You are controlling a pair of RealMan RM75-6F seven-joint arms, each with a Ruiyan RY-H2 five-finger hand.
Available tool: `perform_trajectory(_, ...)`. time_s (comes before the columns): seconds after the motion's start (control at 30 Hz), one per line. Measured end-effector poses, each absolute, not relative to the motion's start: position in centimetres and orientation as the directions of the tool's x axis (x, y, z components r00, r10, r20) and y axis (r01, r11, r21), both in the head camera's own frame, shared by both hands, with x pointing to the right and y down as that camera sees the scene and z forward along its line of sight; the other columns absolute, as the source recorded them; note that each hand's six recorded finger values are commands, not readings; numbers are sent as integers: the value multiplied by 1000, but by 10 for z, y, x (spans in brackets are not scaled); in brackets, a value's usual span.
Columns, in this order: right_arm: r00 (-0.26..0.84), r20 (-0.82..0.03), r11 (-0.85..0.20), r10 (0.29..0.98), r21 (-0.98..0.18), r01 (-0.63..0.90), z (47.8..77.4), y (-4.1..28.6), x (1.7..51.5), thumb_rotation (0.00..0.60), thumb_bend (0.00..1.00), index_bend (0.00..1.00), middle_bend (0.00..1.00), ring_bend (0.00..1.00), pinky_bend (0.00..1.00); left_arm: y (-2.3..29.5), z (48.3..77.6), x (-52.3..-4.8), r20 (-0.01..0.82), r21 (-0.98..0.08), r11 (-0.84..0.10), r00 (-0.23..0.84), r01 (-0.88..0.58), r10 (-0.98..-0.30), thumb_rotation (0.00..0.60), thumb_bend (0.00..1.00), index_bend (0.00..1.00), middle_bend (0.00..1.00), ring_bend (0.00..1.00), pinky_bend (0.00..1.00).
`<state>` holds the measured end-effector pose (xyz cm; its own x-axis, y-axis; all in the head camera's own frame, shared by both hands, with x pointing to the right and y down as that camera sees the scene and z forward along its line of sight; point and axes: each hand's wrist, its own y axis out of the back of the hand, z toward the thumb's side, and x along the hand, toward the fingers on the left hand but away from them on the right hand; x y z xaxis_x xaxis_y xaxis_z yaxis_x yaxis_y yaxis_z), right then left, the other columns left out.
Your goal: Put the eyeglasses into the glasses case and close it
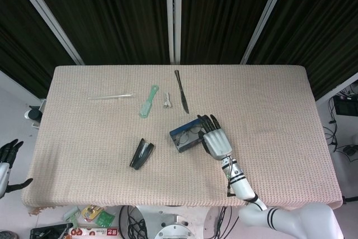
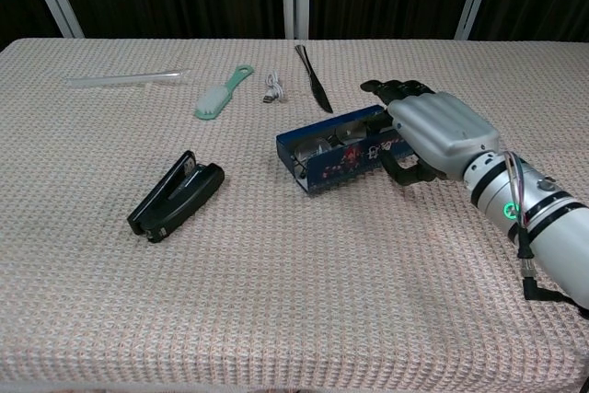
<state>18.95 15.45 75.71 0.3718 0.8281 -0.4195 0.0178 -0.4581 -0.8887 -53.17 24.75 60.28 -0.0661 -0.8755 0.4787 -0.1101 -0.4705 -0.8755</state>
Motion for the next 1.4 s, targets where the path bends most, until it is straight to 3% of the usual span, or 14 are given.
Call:
perform_trajectory(0.47, 336, -456, -499, 824, -865, 48, 718, 179, 243, 600, 505, 804, 0, 0, 0, 245, 603, -526, 482, -873, -476, -48, -108, -875, 600, 110, 48, 29, 44, 195)
perform_trajectory(0.97, 355, -427, -479, 832, -875, 71, 744, 153, 210, 600, 477, 737, 0, 0, 0, 246, 605, -528, 496, -867, -489, -60, -102, -867, 600, 111, 49, 28, 44, 195)
perform_trajectory(1.07, 368, -410, -468, 834, -880, 79, 748, 152, 207, 600, 477, 587, 0, 0, 0, 246, 605, -529, 498, -865, -491, -61, -102, -865, 600, 111, 49, 28, 44, 195)
perform_trajectory(1.13, 378, -394, -455, 838, -886, 85, 750, 151, 205, 600, 469, 389, 0, 0, 0, 247, 606, -529, 500, -864, -492, -60, -103, -864, 600, 112, 49, 28, 44, 195)
perform_trajectory(1.2, 387, -379, -444, 841, -891, 92, 752, 150, 204, 600, 432, 127, 0, 0, 0, 247, 606, -529, 501, -864, -493, -59, -104, -864, 600, 111, 49, 28, 44, 195)
perform_trajectory(1.23, 392, -374, -441, 841, -892, 95, 753, 150, 203, 600, 412, 54, 0, 0, 0, 247, 606, -529, 501, -863, -494, -58, -104, -863, 600, 111, 49, 28, 44, 195)
perform_trajectory(1.27, 396, -369, -438, 841, -893, 99, 753, 150, 202, 600, 392, 8, 0, 0, 0, 247, 606, -529, 501, -863, -494, -58, -104, -864, 600, 111, 49, 28, 44, 195)
perform_trajectory(1.4, 413, -344, -425, 843, -897, 122, 755, 150, 198, 600, 362, 0, 0, 0, 0, 247, 607, -528, 501, -863, -494, -56, -104, -864, 600, 111, 49, 28, 44, 195)
